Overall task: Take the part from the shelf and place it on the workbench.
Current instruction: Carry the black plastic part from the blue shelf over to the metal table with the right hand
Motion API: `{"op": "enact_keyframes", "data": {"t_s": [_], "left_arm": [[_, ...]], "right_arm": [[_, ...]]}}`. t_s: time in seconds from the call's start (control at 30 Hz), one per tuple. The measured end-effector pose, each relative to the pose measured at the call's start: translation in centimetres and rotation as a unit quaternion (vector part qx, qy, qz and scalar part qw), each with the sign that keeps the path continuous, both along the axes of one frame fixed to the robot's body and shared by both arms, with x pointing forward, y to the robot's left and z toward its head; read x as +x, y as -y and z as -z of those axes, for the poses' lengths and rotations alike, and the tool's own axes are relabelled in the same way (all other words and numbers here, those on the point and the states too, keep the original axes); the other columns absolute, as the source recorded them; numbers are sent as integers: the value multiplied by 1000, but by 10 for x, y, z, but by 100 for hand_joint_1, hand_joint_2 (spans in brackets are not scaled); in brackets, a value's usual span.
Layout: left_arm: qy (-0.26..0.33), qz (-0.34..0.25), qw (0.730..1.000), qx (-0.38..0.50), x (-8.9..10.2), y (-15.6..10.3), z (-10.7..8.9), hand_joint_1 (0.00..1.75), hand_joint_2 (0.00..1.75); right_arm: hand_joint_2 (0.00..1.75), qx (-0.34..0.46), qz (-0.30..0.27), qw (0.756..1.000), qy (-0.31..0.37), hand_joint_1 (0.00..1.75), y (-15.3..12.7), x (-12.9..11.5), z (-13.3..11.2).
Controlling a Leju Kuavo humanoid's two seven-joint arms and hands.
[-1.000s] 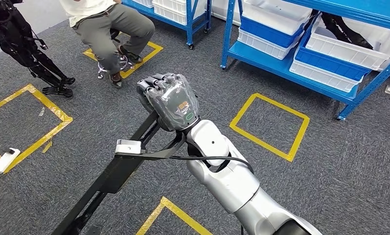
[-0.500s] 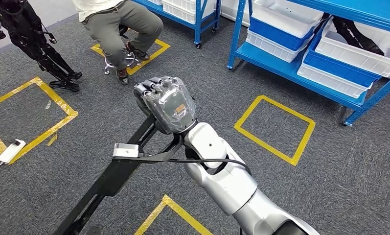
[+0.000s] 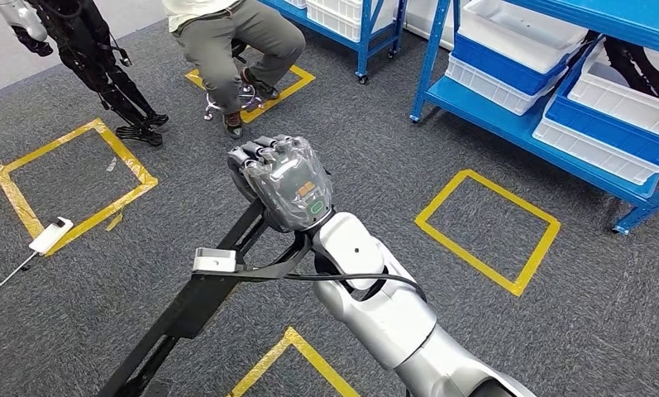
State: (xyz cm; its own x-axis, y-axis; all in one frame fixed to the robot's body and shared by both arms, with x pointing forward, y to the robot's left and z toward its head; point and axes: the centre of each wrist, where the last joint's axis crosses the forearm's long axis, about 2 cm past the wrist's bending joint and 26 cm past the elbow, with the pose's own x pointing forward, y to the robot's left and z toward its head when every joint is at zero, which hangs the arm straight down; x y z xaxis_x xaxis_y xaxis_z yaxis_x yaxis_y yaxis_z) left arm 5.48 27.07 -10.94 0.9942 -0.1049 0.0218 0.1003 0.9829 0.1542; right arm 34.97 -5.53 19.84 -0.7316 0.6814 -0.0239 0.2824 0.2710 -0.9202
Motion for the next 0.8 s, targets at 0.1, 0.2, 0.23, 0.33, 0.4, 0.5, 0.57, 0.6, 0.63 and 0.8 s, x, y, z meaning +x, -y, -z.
{"op": "enact_keyframes", "data": {"t_s": [0.1,0.2,0.23,0.33,0.4,0.5,0.57,0.6,0.63,0.8], "left_arm": [[0,-3,1000,-1,0,0,0,0,175],[0,-6,1000,-1,0,1,0,0,175],[0,-7,1000,0,0,1,0,0,175],[2,-10,1000,3,0,1,0,0,175],[4,-11,1000,3,1,1,0,0,175],[5,-13,1000,3,1,2,0,0,175],[5,-15,1000,1,1,3,0,0,175],[6,-16,1000,1,1,3,0,0,175],[6,-17,1000,0,2,3,0,0,175],[6,-22,1000,0,0,3,0,0,175]], "right_arm": [[175,5,-6,1000,2,175,-6,-1,-4],[175,6,-11,1000,3,175,-8,-1,-6],[175,6,-13,1000,2,175,-8,-2,-6],[175,11,-19,1000,3,175,-12,-2,-9],[175,15,-23,1000,5,175,-15,-2,-12],[175,17,-28,999,5,175,-17,-2,-14],[175,18,-29,999,6,175,-18,-2,-16],[175,17,-30,999,7,175,-18,-1,-16],[175,16,-29,999,6,175,-18,-1,-15],[175,8,-29,1000,3,175,-17,-1,-11]]}}
